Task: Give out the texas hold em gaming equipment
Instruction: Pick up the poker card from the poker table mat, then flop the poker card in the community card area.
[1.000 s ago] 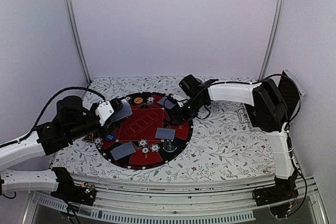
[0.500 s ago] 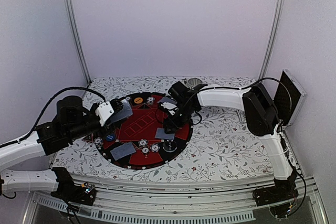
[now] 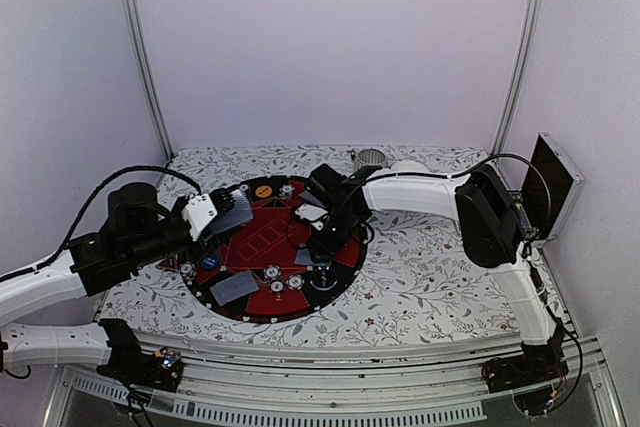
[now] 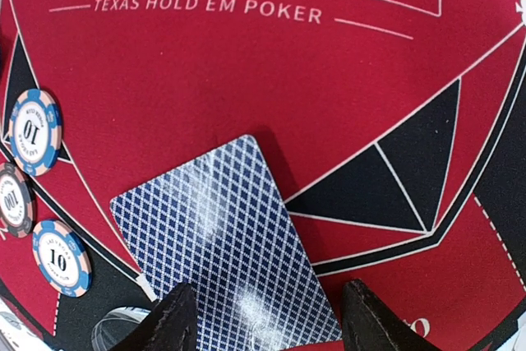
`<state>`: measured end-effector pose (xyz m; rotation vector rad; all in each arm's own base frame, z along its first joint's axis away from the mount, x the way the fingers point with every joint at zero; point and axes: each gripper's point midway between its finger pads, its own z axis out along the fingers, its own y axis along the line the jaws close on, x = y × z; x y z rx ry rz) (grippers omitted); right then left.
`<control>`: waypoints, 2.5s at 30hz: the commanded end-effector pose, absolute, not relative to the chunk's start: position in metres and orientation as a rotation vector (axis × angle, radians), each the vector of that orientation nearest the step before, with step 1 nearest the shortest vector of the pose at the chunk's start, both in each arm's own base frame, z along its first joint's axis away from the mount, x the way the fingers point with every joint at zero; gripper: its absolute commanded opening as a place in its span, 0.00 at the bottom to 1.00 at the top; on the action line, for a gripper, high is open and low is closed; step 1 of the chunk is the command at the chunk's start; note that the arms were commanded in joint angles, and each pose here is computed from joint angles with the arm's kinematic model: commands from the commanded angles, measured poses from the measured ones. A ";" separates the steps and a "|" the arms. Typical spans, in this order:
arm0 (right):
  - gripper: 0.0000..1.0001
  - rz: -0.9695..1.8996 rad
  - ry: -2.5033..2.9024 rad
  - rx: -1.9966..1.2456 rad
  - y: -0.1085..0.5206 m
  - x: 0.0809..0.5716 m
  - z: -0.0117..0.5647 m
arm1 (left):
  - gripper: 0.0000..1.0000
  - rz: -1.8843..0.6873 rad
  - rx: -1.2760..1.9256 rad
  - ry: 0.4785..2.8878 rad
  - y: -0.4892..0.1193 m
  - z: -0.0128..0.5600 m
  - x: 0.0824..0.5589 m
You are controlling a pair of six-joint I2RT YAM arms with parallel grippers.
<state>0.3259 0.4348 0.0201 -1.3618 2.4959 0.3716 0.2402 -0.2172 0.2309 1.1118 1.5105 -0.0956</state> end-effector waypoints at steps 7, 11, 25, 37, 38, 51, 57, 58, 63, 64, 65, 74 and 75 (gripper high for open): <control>0.41 0.175 2.658 -1.457 0.412 0.295 -0.034 | 0.53 -0.107 1.095 1.487 -0.220 0.242 0.242; 0.24 0.189 2.660 -1.425 0.416 0.298 -0.032 | 0.53 -0.104 1.096 1.487 -0.220 0.242 0.242; 0.02 0.332 2.575 -1.256 0.431 0.326 0.026 | 0.53 -0.104 1.094 1.483 -0.219 0.243 0.242; 0.02 0.252 2.397 -0.928 0.404 0.387 0.116 | 0.53 -0.102 1.091 1.477 -0.219 0.245 0.241; 0.02 0.172 2.385 -0.893 0.394 0.394 0.119 | 0.53 -0.101 1.091 1.478 -0.219 0.245 0.241; 0.02 -0.612 2.054 -0.786 0.348 0.435 0.155 | 0.53 -0.087 1.083 1.480 -0.216 0.246 0.243; 0.02 -0.656 2.006 -0.998 0.396 0.404 0.102 | 0.53 -0.082 1.079 1.478 -0.215 0.246 0.243; 0.02 -0.631 1.997 -1.030 0.407 0.396 0.097 | 0.53 -0.080 1.077 1.479 -0.215 0.246 0.243; 0.02 -0.545 1.967 -1.232 0.456 0.350 0.053 | 0.53 -0.079 1.077 1.476 -0.215 0.247 0.243; 0.02 -0.530 1.962 -1.263 0.463 0.342 0.047 | 0.53 -0.078 1.075 1.477 -0.214 0.247 0.243; 0.02 -0.509 1.964 -1.288 0.469 0.335 0.041 | 0.53 -0.077 1.075 1.477 -0.214 0.247 0.243; 0.02 -0.144 2.048 -1.351 0.518 0.296 0.031 | 0.54 -0.076 1.073 1.477 -0.214 0.248 0.243; 0.02 -0.100 2.049 -1.347 0.524 0.294 0.034 | 0.53 -0.076 1.073 1.476 -0.214 0.248 0.243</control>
